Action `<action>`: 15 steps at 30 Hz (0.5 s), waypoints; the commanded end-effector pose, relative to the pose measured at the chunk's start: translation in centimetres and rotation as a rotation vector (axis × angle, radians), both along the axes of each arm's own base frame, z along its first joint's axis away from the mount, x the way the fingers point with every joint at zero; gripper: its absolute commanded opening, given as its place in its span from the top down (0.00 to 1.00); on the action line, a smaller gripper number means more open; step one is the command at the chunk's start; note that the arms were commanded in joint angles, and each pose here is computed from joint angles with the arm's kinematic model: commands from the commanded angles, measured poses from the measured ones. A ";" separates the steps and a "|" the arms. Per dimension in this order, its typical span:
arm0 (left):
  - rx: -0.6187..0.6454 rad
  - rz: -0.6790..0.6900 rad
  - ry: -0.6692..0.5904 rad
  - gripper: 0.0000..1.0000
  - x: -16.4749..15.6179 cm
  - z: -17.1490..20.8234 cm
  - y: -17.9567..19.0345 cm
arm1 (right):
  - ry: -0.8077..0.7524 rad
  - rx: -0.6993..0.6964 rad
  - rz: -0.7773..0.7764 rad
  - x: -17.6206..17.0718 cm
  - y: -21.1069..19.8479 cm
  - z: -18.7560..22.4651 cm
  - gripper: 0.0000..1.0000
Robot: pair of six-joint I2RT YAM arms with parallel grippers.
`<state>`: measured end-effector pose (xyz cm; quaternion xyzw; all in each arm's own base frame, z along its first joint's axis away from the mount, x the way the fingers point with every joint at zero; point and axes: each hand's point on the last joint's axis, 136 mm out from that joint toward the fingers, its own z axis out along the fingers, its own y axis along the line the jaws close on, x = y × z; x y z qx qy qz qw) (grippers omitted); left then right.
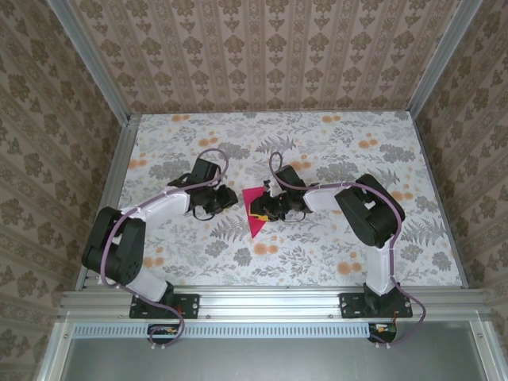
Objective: Fold a paper plane with a square sheet of paper (pick it up from the middle)
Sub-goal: Third fold the triangle at the center of the table.
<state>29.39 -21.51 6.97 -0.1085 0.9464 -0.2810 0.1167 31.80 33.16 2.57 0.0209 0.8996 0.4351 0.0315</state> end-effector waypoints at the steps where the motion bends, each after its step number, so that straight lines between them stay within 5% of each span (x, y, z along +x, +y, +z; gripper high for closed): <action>1: -0.005 0.024 0.011 0.74 -0.8 0.1 0.6 | 0.058 -0.143 -0.034 -1.1 -2.3 -3.9 0.67; 8: -0.015 -0.052 0.006 0.78 -2.7 0.3 -1.2 | 0.070 -0.198 -0.030 -1.5 -3.1 -4.7 0.87; 15: -0.083 -0.111 0.017 0.84 -3.8 -0.7 -4.6 | 0.082 -0.233 -0.037 -1.9 -3.7 -5.5 0.95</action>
